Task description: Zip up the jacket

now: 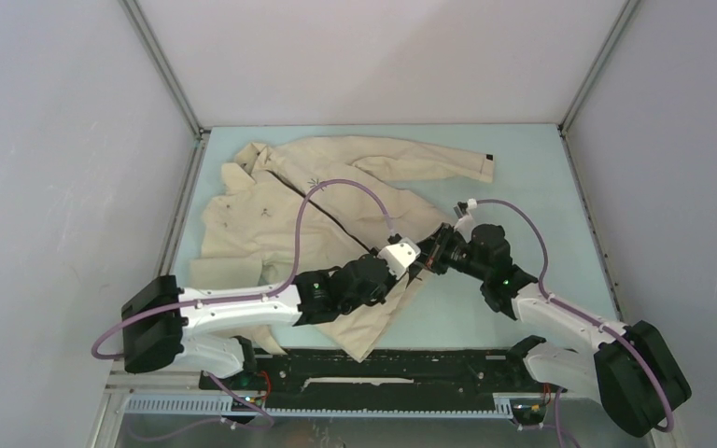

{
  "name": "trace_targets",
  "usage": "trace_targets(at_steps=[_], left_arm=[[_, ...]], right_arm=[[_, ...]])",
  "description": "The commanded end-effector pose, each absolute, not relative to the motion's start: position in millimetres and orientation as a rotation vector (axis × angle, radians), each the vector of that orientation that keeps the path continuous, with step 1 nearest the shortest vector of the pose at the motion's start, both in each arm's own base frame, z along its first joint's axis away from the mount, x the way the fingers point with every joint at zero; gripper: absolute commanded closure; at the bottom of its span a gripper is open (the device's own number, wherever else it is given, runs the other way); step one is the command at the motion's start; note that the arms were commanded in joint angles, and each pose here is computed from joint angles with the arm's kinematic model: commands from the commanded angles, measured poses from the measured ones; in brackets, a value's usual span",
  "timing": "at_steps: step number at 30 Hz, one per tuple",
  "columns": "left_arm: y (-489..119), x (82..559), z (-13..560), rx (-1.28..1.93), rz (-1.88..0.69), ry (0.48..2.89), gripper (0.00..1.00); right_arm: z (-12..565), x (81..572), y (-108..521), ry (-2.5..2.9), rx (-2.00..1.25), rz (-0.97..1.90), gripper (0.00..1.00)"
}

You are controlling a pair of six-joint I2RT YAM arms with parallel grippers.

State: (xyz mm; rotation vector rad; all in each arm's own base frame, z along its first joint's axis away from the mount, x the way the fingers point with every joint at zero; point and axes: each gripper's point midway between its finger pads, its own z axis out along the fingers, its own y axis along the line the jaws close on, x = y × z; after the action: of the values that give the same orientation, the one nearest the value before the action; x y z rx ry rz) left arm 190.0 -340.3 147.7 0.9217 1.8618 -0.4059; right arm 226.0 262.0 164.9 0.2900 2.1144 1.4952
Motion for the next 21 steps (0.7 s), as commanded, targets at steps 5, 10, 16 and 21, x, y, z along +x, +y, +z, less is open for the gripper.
trace_targets(at_steps=[5,10,16,21], left_arm=[[-350,186,169,0.857,-0.487,1.829,0.91],[-346,181,175,0.848,-0.533,1.822,0.67],[-329,177,188,0.78,-0.635,1.811,0.45],[-324,175,202,0.629,-0.789,1.867,0.39]], right_arm=[[182,222,263,2.047,0.239,1.552,1.0],[180,221,261,2.05,0.243,1.547,1.0],[181,221,259,2.05,0.253,1.545,1.0],[183,223,259,2.045,0.286,1.552,1.0]])
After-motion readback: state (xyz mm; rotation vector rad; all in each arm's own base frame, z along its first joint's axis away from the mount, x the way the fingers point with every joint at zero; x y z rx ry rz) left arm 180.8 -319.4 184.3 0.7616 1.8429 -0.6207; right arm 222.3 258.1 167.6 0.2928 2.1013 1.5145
